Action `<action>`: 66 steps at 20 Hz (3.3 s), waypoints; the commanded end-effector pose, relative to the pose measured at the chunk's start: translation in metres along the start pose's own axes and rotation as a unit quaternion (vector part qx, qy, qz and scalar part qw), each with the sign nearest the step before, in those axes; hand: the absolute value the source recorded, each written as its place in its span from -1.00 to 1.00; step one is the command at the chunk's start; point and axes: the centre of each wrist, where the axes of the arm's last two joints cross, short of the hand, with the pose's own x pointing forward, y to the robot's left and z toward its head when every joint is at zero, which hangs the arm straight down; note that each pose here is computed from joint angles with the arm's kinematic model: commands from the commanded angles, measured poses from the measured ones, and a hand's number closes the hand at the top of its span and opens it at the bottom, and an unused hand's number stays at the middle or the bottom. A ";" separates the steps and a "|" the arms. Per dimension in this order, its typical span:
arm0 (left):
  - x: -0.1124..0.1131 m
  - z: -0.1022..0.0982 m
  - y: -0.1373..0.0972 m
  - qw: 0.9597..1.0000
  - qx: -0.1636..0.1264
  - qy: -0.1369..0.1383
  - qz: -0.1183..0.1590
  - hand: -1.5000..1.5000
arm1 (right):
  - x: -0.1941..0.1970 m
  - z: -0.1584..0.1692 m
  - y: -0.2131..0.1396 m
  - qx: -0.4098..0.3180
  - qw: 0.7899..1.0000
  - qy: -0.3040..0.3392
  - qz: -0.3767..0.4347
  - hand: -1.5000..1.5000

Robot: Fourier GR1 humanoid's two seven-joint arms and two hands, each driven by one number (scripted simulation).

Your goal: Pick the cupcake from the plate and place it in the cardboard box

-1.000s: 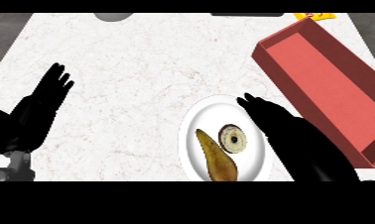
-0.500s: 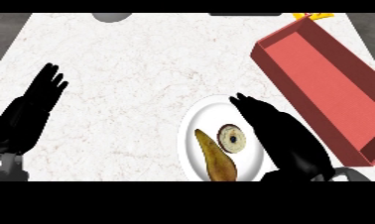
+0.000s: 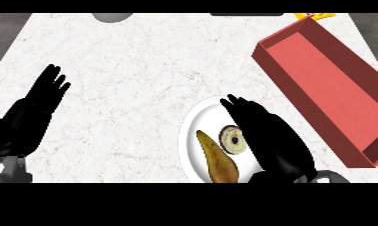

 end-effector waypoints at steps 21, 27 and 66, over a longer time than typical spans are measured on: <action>-0.009 0.003 0.031 1.000 -0.003 -0.001 -0.001 0.00 | 0.017 -0.044 0.028 0.034 0.995 0.070 0.056 -1.00; -0.005 0.010 0.004 1.000 0.008 -0.005 0.001 0.00 | -0.003 -0.033 0.018 0.052 0.995 0.068 0.059 -1.00; 0.008 0.011 0.020 1.000 0.007 0.001 -0.003 0.00 | 0.005 -0.128 0.032 -0.020 0.992 0.121 0.039 1.00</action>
